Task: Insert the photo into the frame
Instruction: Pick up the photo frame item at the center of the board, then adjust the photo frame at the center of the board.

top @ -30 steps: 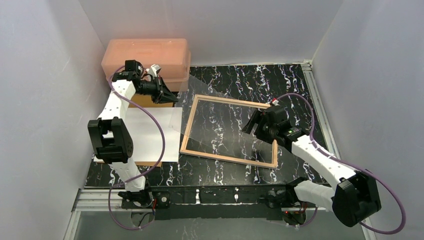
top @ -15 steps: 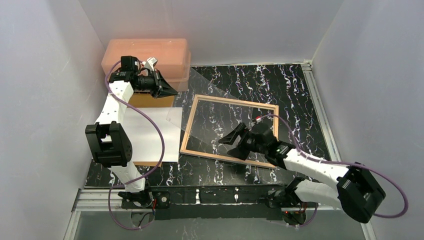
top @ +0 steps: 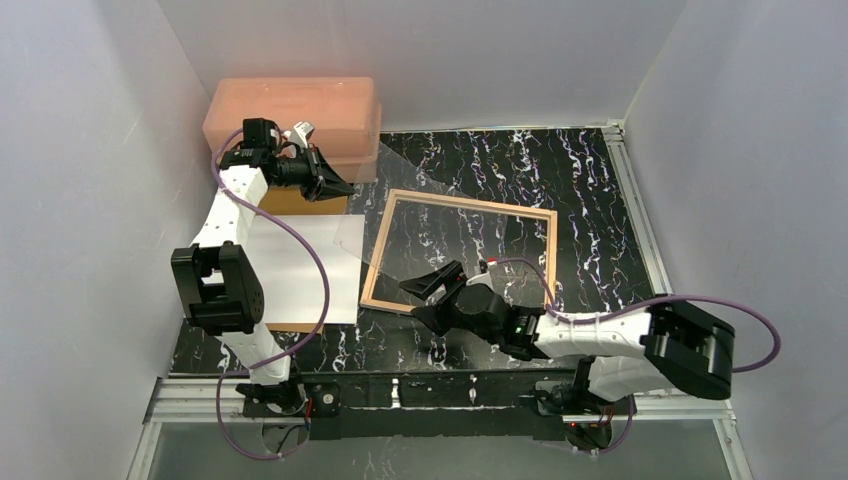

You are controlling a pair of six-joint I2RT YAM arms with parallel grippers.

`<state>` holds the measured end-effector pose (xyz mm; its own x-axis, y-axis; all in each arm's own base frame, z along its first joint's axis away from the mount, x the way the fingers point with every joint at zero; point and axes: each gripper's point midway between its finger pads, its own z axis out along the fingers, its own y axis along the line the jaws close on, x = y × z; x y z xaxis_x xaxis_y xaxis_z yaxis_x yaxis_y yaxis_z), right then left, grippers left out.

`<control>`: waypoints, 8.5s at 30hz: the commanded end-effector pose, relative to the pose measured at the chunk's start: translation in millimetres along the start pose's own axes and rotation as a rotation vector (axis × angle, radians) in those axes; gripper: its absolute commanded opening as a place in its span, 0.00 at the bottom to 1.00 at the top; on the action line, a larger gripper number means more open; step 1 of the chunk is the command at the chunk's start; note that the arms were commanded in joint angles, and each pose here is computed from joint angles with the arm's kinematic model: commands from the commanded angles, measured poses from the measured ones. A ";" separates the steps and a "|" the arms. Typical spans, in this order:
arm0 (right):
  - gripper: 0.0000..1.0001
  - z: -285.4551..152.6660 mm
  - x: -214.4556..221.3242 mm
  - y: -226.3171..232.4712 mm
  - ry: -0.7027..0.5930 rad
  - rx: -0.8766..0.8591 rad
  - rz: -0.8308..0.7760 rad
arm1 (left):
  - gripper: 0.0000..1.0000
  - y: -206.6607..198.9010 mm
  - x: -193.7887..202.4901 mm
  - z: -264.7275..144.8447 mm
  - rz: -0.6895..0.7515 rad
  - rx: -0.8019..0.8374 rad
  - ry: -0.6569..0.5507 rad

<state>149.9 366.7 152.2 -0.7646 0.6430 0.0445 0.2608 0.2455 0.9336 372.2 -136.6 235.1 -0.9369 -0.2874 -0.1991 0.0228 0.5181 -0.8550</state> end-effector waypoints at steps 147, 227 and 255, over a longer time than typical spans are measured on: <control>0.01 -143.6 -334.3 234.6 -0.758 0.329 -0.908 | 0.14 76.7 311.4 153.4 1.543 -0.139 1.122; 0.01 -114.4 -271.1 217.0 -0.314 0.172 -0.884 | 0.22 113.1 94.7 152.9 0.340 -0.359 0.382; 0.01 -92.0 -248.6 199.7 -0.101 0.123 -0.782 | 0.00 146.2 99.4 121.0 0.055 -0.431 0.158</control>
<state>334.8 184.2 352.5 -0.7131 0.3043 -0.6315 -0.2218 0.7567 0.6150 325.0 -185.7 18.2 -0.9881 -0.1287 -0.0847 -0.0614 0.8332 -0.5496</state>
